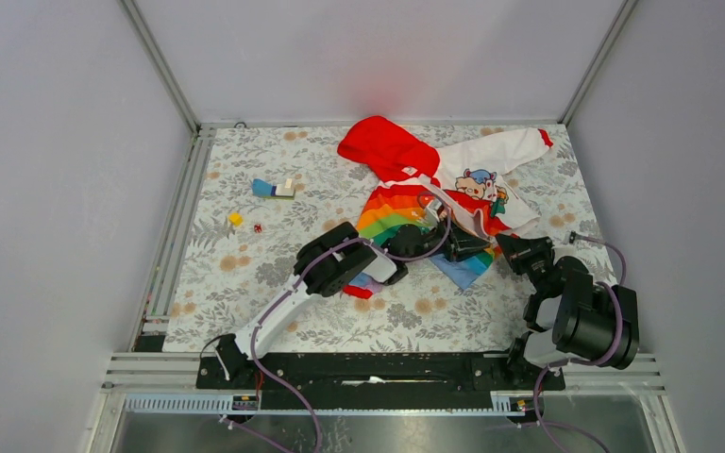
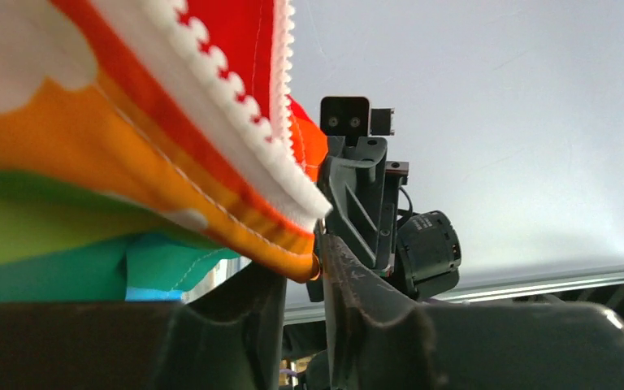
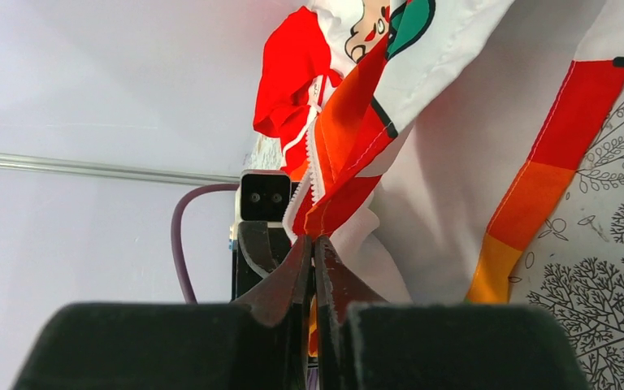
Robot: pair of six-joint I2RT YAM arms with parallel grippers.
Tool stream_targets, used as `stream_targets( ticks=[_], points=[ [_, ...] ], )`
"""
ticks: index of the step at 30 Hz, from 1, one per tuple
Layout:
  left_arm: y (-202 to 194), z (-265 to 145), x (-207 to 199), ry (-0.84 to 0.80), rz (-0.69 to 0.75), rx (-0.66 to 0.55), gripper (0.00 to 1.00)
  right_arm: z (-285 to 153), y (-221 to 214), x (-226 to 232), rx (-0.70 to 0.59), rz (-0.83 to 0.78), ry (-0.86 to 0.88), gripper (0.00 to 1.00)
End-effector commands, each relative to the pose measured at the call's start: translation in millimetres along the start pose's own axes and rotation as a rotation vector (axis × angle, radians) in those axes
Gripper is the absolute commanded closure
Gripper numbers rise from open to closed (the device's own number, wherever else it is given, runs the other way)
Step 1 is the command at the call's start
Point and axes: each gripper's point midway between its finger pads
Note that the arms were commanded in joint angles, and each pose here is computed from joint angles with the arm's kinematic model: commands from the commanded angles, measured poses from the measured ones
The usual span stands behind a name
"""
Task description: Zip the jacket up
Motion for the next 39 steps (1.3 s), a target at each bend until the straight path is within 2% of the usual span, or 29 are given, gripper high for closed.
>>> stream_targets(
  ticks=[1,4,17,24,31,39],
  points=[
    [-2.5,11.3,-31.1,-0.080,0.027,0.058,0.84,-1.0,-3.9,10.0,0.019,-0.052,0.041,1.00],
    [-7.7,17.2,-30.7,-0.078,0.031,0.107,1.00,-0.6,-5.6,10.9,0.025,-0.058,0.043,1.00],
    [-19.8,23.2,-14.2,-0.010,0.090,0.289,1.00,8.2,-15.8,16.5,0.090,-0.066,0.066,1.00],
    [-12.1,20.6,-28.0,-0.089,0.080,0.253,1.00,8.5,-25.1,6.9,0.118,-0.080,0.009,1.00],
    [-5.0,15.2,-5.0,-0.035,0.104,0.215,1.00,2.7,-3.8,-14.8,0.085,-0.203,-0.248,1.00],
    [-6.4,14.3,-1.9,-0.058,0.098,0.213,1.00,4.3,-10.2,-21.9,0.143,-0.186,-0.294,0.98]
  ],
)
Point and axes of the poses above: each gripper's point midway between its finger pads, its own z axis out along the fingers, its own x axis along the line the jaws close on, y = z × x, and after that the axes turned 2 degrees about z, right-handed
